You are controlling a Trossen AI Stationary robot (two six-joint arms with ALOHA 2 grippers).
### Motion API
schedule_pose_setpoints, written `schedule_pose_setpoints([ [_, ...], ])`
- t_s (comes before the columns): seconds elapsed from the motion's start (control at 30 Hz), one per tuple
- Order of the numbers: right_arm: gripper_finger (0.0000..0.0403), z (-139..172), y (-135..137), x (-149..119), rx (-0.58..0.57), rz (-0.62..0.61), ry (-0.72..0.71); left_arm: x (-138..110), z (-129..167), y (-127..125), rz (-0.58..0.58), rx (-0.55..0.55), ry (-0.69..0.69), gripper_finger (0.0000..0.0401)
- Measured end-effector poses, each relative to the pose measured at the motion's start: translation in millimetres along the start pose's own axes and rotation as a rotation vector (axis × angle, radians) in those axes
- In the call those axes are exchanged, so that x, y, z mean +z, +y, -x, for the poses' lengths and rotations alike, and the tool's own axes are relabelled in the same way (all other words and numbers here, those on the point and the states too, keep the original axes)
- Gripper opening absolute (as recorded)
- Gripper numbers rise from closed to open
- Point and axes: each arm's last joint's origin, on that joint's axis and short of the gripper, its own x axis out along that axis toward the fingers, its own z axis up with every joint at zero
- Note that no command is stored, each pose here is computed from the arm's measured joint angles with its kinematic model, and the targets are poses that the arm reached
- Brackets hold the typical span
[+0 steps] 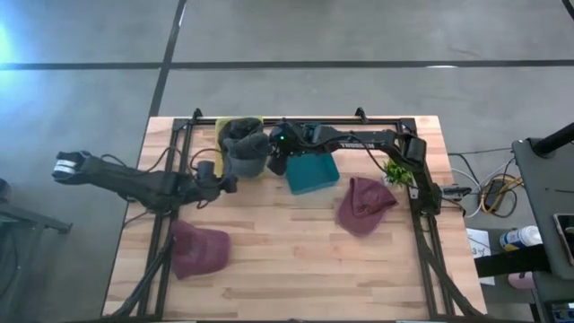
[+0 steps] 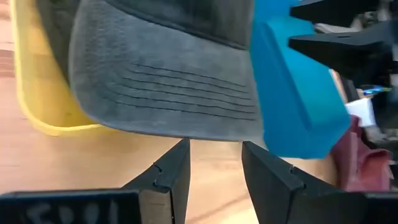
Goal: Pick & Place hat
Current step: Put the black cap black into the yellow bin
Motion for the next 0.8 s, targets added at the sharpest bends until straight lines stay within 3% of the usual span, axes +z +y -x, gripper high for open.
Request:
schedule_pose_setpoints([
  [0.23,0.0209,-1,-8,9,0.007,-0.012,-0.086,-4,-13,3,-0.02,0.067,0.021,0.0138],
  [0.53,0.0209,-9,-27,15,0.037,-0.211,-0.146,-14,-24,3,-0.008,0.12,0.133,0.0138],
  [0.67,0.0209,-12,-25,9,0.062,-0.265,-0.103,-2,1,-27,-0.064,-0.002,0.046,0.0138],
  [0.73,0.0209,-11,-22,9,0.069,-0.269,-0.103,10,17,-33,-0.118,0.044,-0.011,0.0138],
  [0.8,0.0209,-11,-17,7,0.077,-0.271,-0.081,23,33,-29,-0.182,0.161,-0.044,0.0138],
])
